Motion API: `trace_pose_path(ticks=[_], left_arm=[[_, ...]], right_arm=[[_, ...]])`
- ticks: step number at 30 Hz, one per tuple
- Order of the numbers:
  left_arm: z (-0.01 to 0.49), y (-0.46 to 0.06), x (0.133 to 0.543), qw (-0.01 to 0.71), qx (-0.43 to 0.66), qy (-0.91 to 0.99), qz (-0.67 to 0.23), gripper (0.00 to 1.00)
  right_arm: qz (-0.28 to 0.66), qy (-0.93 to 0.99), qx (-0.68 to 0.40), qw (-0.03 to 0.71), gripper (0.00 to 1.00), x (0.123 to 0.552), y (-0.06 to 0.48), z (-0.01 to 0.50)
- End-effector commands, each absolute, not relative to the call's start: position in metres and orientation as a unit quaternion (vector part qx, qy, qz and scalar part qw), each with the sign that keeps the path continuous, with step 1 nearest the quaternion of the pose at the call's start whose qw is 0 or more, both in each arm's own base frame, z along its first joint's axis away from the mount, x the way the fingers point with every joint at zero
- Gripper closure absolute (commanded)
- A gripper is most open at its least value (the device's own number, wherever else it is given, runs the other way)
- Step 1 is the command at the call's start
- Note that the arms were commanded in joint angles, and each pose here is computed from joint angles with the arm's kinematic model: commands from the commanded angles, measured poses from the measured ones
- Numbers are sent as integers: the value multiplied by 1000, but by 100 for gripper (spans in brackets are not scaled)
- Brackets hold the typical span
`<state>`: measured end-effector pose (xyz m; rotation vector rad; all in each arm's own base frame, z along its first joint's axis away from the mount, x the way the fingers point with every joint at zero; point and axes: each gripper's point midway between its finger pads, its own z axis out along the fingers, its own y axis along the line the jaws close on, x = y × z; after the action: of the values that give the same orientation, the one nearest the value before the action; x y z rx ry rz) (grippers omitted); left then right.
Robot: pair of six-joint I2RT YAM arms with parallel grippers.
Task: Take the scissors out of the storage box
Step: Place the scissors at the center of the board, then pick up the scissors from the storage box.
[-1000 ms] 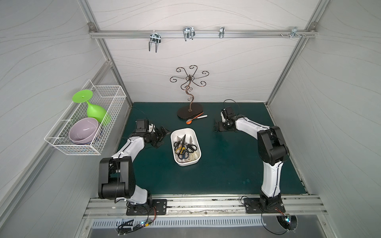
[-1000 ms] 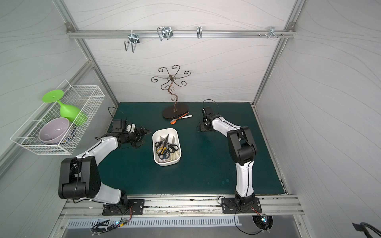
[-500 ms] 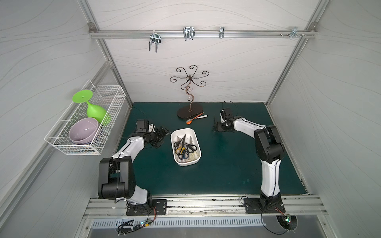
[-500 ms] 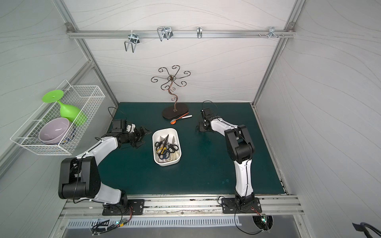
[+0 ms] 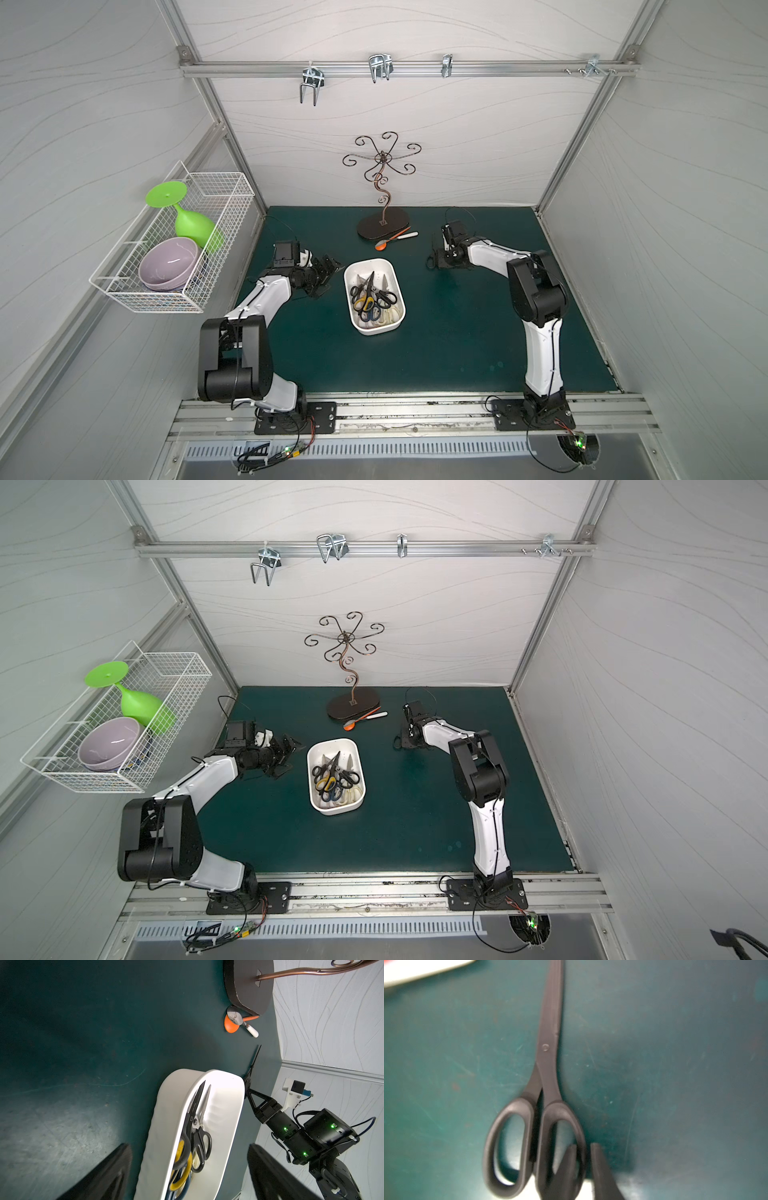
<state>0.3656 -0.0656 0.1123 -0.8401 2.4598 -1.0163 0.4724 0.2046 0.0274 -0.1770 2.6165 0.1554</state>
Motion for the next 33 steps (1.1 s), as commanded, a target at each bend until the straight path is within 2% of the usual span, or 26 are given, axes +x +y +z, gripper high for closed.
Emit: trace_pose_path(ticks=[1, 9, 14, 16, 20, 24, 28, 33], left_arm=[[116, -64, 370, 186, -289, 868, -358, 8], [117, -62, 369, 190, -290, 870, -350, 8], [118, -57, 364, 191, -293, 877, -329, 8], [118, -54, 361, 189, -298, 879, -320, 8], [119, -51, 356, 183, -309, 881, -309, 8], [117, -48, 347, 177, -317, 884, -294, 8], [113, -46, 336, 169, -320, 889, -281, 8], [108, -37, 330, 168, -324, 893, -264, 8]], right_arm=[[51, 966, -61, 247, 62, 470, 203, 31], [54, 955, -75, 281, 61, 467, 208, 105], [67, 958, -101, 261, 61, 429, 239, 136], [106, 957, -107, 249, 61, 407, 262, 144], [180, 950, -132, 220, 63, 364, 313, 151], [216, 927, -226, 205, 65, 327, 361, 154], [210, 916, -297, 167, 72, 294, 385, 138], [206, 908, -336, 141, 72, 261, 406, 117]])
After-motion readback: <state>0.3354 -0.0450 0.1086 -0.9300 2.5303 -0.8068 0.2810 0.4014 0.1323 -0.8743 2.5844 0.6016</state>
